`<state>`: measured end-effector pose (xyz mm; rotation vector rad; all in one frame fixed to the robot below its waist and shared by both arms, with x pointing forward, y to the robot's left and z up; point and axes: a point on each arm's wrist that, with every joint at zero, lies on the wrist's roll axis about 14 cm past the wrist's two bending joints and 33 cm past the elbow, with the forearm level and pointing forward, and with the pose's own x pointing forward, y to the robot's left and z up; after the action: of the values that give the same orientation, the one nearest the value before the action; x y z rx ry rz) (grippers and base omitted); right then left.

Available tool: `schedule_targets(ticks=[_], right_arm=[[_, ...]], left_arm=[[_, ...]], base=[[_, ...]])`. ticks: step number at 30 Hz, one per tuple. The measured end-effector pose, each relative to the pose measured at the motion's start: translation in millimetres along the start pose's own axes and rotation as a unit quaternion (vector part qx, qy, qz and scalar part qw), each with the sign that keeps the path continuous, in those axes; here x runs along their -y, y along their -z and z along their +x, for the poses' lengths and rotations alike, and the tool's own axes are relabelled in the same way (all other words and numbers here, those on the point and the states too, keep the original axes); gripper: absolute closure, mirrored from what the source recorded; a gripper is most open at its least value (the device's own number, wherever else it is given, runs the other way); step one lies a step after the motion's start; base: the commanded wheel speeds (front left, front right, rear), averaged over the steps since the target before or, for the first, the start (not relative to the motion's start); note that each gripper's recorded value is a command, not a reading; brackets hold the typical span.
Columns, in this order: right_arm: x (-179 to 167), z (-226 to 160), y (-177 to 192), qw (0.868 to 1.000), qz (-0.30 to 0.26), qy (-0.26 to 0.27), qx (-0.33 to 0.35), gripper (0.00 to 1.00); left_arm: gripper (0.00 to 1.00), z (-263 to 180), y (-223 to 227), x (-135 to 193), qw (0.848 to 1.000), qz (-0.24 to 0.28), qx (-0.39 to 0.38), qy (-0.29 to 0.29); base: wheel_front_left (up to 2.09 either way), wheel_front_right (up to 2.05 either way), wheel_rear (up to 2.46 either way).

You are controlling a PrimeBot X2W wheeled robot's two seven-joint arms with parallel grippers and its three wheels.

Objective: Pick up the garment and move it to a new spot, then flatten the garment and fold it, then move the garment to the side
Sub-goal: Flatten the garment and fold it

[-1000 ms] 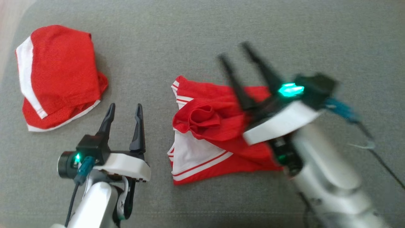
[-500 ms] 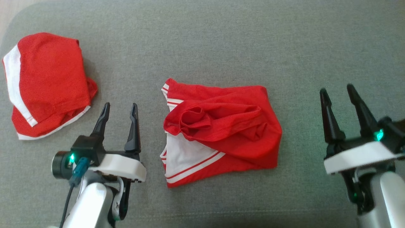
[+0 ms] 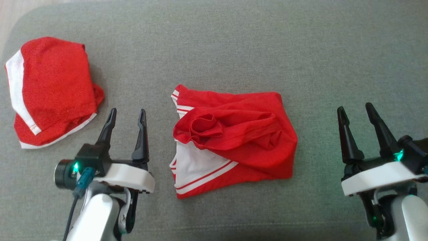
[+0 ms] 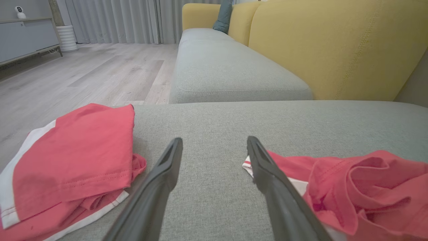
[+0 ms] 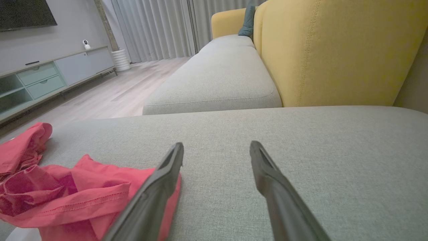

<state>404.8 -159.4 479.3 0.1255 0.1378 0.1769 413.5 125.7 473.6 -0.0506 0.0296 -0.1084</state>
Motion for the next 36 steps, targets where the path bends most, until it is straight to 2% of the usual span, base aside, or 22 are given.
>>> schedule_targets(ticks=[17,18,22,29,36], right_arm=[[-8.3,0.3,7.9,1.0,-0.001,-0.011,-0.019,0.0],[-11.7,0.7,13.4,0.999,0.001,-0.016,-0.03,1.0],[-24.7,1.9,31.3,0.997,0.007,-0.035,-0.062,1.0],[-75.9,6.0,70.9,0.985,0.024,-0.112,-0.13,1.0],[-91.4,19.5,89.4,0.977,0.027,-0.134,-0.16,1.0]], left_arm=[[0.0,-2.3,-0.5,-2.3,1.0,0.005,0.0,-0.003],[0.0,-2.5,-0.3,-2.6,1.0,0.005,0.0,-0.004],[0.0,-2.4,2.8,-3.3,1.0,0.005,-0.005,-0.004],[0.0,-2.5,9.4,-8.0,1.0,0.006,-0.014,-0.01],[0.0,-4.3,13.4,-11.9,1.0,0.003,-0.021,-0.017]], base=[[0.0,0.0,0.0],[0.0,0.0,0.0],[0.0,0.0,0.0],[0.0,0.0,0.0],[0.0,0.0,0.0]])
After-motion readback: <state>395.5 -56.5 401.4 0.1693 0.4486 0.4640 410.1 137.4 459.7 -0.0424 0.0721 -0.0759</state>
